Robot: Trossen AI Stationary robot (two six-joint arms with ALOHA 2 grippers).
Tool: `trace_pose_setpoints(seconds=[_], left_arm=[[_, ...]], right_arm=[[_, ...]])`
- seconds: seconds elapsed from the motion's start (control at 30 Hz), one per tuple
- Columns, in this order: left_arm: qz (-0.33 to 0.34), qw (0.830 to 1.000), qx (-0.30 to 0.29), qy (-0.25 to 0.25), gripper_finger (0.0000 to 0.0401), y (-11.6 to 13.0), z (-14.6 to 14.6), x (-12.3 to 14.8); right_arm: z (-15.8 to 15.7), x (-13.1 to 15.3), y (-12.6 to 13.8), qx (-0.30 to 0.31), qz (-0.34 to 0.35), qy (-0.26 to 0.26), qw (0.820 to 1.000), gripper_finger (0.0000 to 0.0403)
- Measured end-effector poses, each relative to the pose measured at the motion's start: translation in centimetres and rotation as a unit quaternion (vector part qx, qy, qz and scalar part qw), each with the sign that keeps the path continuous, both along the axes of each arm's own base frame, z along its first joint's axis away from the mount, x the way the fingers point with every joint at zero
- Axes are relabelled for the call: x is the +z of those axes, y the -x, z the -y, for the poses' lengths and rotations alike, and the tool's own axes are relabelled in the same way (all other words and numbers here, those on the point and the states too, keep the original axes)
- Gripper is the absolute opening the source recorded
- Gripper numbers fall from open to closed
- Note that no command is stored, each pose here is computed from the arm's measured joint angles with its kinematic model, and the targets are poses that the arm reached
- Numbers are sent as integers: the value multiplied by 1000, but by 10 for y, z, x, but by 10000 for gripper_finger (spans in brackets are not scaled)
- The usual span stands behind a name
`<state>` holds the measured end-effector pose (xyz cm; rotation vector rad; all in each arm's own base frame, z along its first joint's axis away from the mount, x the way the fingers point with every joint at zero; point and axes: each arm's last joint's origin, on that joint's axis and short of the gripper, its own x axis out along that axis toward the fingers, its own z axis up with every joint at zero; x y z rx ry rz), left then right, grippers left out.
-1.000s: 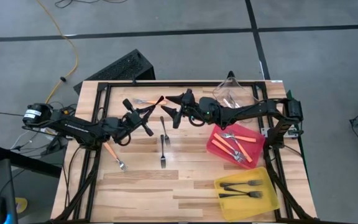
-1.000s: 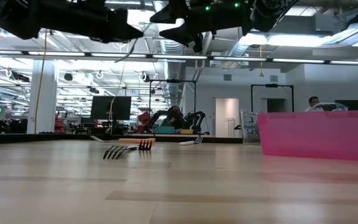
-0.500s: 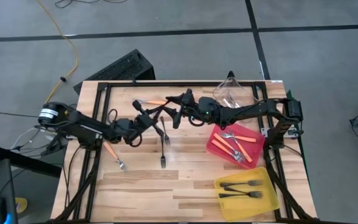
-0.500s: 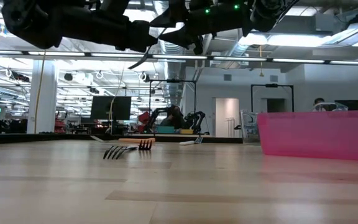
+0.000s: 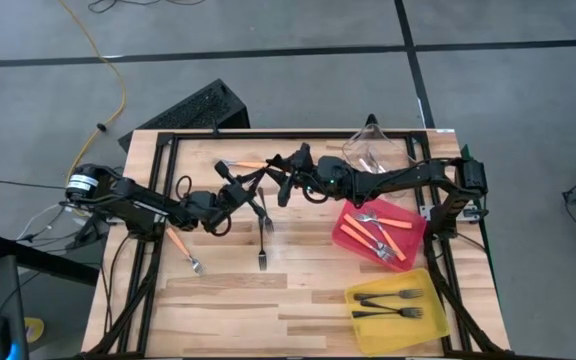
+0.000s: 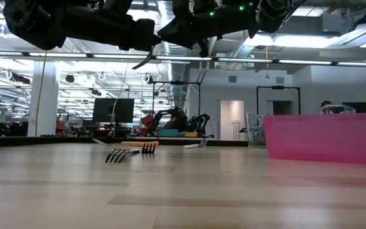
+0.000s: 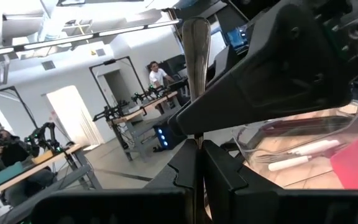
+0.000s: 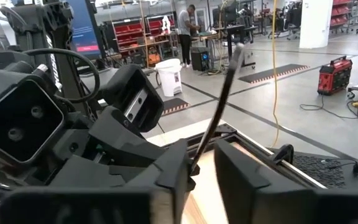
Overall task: Sort silverware by color (type)
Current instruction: Put the black fork into the yellow bin
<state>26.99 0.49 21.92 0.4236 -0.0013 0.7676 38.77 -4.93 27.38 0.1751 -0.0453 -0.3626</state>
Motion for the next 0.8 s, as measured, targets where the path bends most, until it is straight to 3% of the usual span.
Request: trace_pose_setpoints(seconds=[0.33,0.63,0.8], left_arm=[[4,1000,-9,3,0,0,0,0],[-1,1000,-11,3,3,0,0,-1],[-14,1000,-17,0,42,-1,3,-3]], right_arm=[[1,0,0,3,-1,4,1000,21],[1,-1,0,7,-8,12,1000,21],[1,-2,0,8,-15,12,1000,21]])
